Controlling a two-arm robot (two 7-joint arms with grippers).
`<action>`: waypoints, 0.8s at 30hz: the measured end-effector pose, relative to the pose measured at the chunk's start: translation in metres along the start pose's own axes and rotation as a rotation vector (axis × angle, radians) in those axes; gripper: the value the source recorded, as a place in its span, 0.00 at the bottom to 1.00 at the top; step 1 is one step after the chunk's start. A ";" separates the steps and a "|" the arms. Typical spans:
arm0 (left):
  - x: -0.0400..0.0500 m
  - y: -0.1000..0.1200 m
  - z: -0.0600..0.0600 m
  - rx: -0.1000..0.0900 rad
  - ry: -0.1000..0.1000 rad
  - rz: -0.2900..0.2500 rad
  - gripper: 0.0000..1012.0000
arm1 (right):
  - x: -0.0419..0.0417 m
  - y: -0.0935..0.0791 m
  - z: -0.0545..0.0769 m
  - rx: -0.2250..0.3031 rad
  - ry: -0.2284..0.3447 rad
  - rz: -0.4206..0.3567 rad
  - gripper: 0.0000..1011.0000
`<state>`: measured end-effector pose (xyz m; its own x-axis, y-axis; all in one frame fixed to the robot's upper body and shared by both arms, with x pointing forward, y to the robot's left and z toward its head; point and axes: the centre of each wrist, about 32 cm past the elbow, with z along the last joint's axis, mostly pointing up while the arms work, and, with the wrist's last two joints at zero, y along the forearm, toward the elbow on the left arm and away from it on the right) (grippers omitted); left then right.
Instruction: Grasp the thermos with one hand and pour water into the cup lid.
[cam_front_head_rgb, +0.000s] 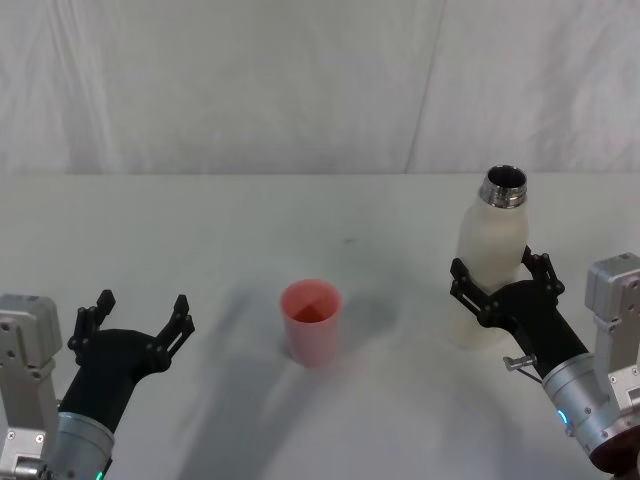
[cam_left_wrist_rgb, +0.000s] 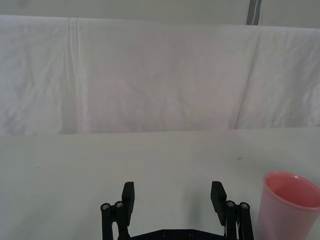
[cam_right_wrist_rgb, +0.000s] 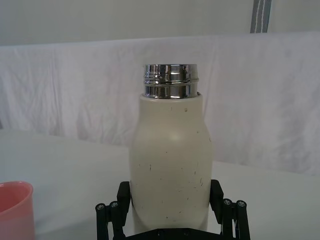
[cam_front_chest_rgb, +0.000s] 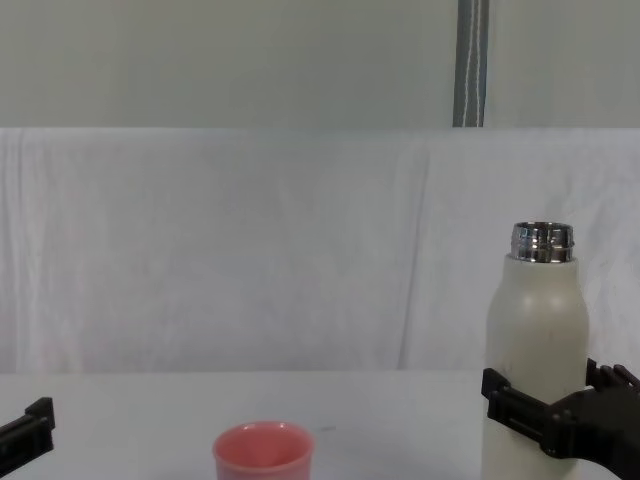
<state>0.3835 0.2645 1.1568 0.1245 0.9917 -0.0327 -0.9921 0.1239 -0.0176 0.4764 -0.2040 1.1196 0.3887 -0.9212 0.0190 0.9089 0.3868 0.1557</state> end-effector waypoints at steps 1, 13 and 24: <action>0.0000 0.000 0.000 0.000 0.000 0.000 0.99 | 0.0000 0.000 0.000 0.000 0.000 0.000 0.99; 0.0000 0.000 0.000 0.000 0.000 0.000 0.99 | -0.0006 -0.002 0.001 0.001 0.001 -0.005 0.99; 0.0000 0.000 0.000 0.000 0.000 0.000 0.99 | -0.0023 -0.006 0.000 -0.003 0.009 -0.011 0.99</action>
<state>0.3835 0.2645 1.1568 0.1245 0.9917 -0.0327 -0.9921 0.1240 -0.0177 0.4698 -0.2044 1.1184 0.3797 -0.9251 0.0083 0.9137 0.3764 0.1531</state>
